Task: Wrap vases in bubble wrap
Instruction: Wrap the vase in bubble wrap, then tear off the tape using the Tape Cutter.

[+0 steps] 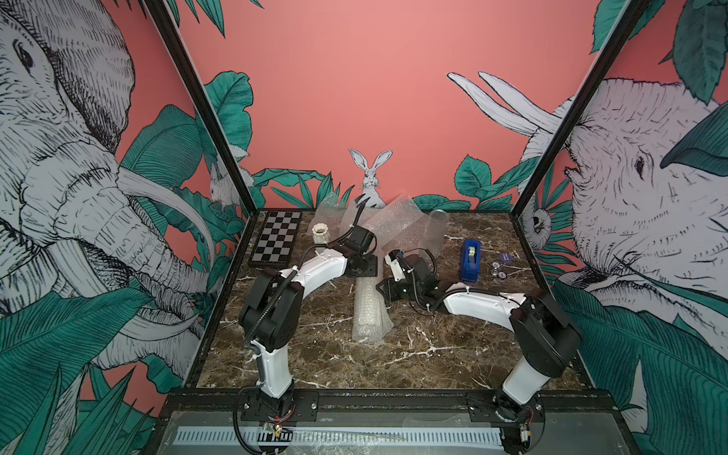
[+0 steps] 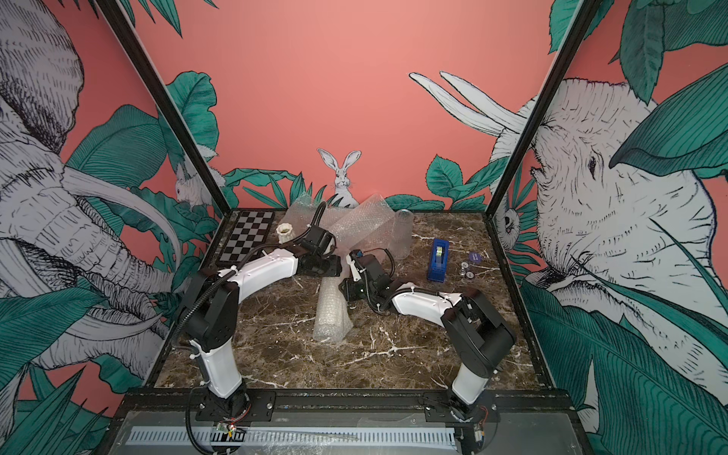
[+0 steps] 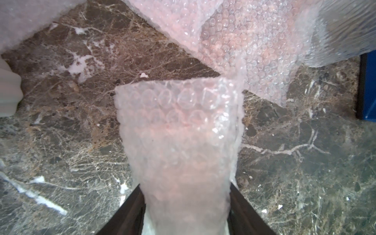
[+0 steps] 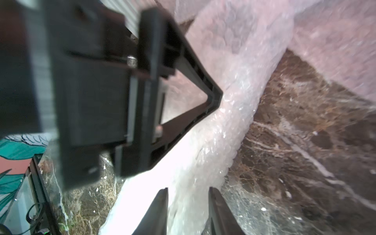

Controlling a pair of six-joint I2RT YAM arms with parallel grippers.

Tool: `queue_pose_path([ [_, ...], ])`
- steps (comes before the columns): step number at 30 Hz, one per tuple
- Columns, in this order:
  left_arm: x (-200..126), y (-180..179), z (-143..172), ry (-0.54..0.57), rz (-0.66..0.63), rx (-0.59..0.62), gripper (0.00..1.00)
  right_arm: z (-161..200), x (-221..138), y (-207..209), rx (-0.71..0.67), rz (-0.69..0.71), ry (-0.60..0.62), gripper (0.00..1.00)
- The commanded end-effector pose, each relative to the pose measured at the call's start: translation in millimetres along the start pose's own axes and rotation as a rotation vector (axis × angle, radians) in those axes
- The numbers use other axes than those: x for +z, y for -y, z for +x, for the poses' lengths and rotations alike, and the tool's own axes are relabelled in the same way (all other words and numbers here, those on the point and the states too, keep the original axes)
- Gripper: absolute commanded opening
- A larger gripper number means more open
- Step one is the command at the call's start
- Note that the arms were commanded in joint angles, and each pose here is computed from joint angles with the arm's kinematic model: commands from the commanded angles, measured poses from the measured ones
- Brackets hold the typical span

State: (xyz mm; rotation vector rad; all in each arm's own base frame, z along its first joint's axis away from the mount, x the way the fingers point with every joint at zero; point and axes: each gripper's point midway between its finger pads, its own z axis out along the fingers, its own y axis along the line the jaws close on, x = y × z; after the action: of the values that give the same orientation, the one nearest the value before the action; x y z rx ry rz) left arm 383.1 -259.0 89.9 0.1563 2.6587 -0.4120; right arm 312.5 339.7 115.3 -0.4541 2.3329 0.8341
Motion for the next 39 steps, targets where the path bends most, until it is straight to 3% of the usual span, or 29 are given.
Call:
queue_pose_path([
  [1,2,-5,8,-0.029,-0.025,-0.006,0.61,-16,-29,-8,-0.032,0.01,0.064,0.44],
  [5,2,-7,9,-0.027,-0.029,-0.002,0.61,-31,-65,10,-0.033,0.085,0.106,0.51],
  [9,3,-6,11,-0.032,-0.025,0.001,0.61,-51,-108,67,0.026,0.23,0.13,0.52],
  [19,3,-5,16,-0.036,-0.005,-0.001,0.61,-73,-170,222,0.382,0.36,0.147,0.47],
  [27,3,-4,18,-0.038,0.009,-0.001,0.61,-73,-175,289,0.508,0.314,0.147,0.42],
  [39,6,-3,19,-0.042,0.017,-0.006,0.62,-58,-153,327,0.574,0.216,0.114,0.34],
])
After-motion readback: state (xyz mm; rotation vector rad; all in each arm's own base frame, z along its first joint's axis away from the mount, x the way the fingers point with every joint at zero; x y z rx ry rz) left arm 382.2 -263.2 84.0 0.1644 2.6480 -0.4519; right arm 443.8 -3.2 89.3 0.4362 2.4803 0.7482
